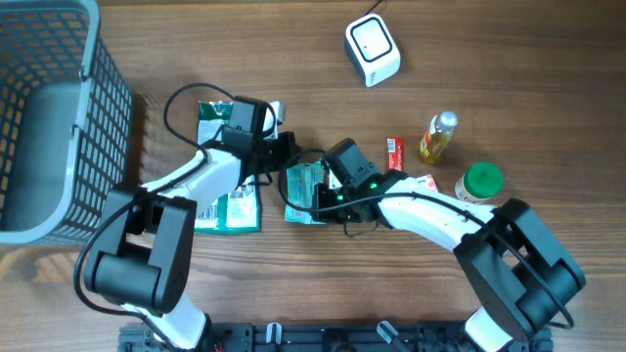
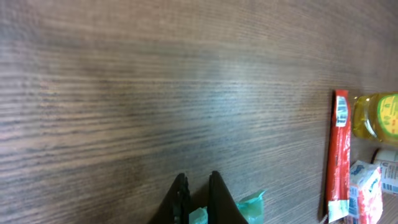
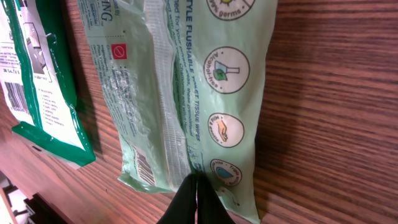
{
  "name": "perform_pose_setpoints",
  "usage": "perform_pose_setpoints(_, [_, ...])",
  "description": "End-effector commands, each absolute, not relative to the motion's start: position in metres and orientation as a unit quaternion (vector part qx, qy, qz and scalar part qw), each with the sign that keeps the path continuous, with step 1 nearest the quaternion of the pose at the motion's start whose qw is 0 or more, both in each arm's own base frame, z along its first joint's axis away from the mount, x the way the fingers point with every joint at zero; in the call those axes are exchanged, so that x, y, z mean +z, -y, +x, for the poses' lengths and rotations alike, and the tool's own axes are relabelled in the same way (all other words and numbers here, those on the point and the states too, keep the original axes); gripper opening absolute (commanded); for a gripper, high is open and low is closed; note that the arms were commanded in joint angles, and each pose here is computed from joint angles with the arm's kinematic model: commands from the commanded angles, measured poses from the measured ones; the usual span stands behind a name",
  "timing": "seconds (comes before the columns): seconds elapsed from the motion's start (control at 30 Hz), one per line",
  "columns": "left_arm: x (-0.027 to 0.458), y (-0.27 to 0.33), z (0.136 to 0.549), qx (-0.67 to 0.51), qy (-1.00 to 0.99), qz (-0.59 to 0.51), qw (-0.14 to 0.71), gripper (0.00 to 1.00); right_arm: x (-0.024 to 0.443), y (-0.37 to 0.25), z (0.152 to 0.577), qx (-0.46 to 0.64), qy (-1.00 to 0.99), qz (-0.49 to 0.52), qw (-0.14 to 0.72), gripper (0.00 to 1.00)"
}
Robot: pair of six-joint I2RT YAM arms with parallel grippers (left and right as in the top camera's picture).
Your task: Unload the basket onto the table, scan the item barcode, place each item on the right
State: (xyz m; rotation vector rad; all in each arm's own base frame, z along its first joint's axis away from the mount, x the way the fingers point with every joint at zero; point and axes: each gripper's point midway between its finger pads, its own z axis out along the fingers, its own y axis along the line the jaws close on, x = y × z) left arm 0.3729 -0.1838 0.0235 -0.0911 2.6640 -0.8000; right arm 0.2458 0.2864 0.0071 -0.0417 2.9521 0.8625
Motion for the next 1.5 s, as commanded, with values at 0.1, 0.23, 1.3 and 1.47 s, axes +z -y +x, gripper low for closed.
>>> perform_pose_setpoints(0.1, [0.093,0.173,0.401,-0.288,-0.922,-0.028,0.258,0.04,-0.001,-0.277,0.245,0.253,-0.967,0.001,0.038,0.04])
perform_pose_setpoints(0.23, [0.085,0.154,0.390,-0.235,-0.940,-0.052,0.243,0.04,-0.001,-0.277,0.245,0.253,-0.967,0.000,0.038,0.06])
perform_pose_setpoints(1.3, [0.010,0.119,0.352,-0.124,-0.979,-0.091,0.136,0.04,-0.001,-0.277,0.245,0.253,-0.967,0.001,0.038,0.15])
perform_pose_setpoints(1.47, [0.002,0.119,0.350,-0.121,-0.980,-0.091,0.127,0.04,-0.001,-0.277,0.245,0.253,-0.967,0.001,0.038,0.15])
